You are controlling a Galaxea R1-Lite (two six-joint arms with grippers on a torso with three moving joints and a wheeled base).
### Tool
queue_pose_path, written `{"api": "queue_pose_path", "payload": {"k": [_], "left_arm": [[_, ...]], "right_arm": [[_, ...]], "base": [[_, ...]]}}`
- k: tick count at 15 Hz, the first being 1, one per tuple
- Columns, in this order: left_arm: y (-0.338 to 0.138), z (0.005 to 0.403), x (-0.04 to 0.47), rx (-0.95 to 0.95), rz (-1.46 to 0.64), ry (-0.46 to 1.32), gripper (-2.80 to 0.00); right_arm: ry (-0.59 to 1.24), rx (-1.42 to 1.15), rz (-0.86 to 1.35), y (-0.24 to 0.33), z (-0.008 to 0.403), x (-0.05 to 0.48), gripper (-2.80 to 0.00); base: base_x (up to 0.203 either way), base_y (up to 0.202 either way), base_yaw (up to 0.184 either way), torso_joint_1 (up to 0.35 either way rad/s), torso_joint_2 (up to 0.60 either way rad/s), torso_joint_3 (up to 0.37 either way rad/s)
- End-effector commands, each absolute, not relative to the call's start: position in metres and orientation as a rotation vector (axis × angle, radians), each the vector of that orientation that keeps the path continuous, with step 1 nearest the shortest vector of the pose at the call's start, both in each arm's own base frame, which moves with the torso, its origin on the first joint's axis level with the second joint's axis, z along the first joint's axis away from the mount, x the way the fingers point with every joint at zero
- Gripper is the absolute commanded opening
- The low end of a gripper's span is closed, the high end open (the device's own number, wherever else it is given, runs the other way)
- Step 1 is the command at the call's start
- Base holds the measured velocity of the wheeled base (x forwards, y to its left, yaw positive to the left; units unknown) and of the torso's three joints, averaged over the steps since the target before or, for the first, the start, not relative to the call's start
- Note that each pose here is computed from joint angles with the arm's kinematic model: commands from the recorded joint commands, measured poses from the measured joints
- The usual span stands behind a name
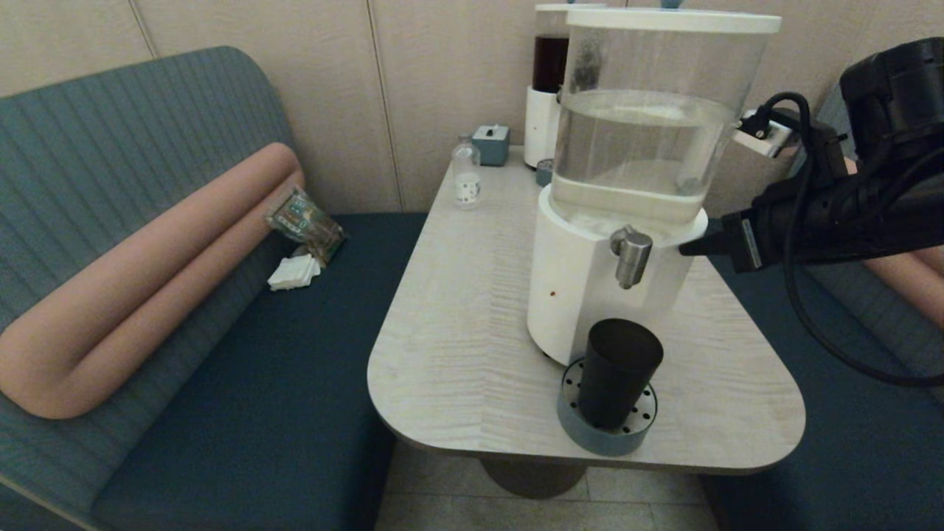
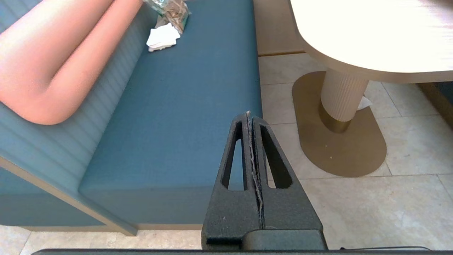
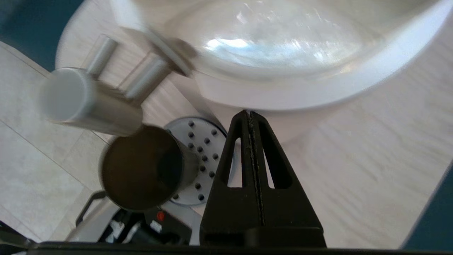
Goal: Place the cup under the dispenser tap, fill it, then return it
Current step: Turn on the faucet
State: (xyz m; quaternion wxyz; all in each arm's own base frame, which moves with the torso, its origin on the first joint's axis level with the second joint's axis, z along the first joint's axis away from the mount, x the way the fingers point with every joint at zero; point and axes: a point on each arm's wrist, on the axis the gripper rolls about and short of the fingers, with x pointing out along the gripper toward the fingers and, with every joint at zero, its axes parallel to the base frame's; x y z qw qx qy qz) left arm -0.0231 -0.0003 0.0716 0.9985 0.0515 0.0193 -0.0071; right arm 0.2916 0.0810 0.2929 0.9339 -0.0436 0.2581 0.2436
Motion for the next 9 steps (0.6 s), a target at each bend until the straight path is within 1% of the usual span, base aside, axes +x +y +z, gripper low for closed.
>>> {"api": "queue_pose_path", "payload": {"k": [1, 6, 9], "left_arm": [[0.0, 0.072, -0.023, 0.104, -0.014, 0.041, -2.8], [0.0, 0.072, -0.023, 0.104, -0.014, 0.041, -2.8], [0.0, 0.072, -0.023, 0.104, -0.014, 0.041, -2.8]], "right_arm": [[0.52, -0.091, 0.522, 0.088, 0.291, 0.298, -2.8], [0.515, -0.093, 0.547, 0.091, 0.295, 0.282, -2.8], [0.509, -0.097, 0.561, 0.096, 0.296, 0.282, -2.8]], "base": [[0.0, 0.0, 0.0, 0.0, 0.0, 0.0], [0.0, 0.0, 0.0, 0.0, 0.0, 0.0], [0.0, 0.0, 0.0, 0.0, 0.0, 0.0]]}}
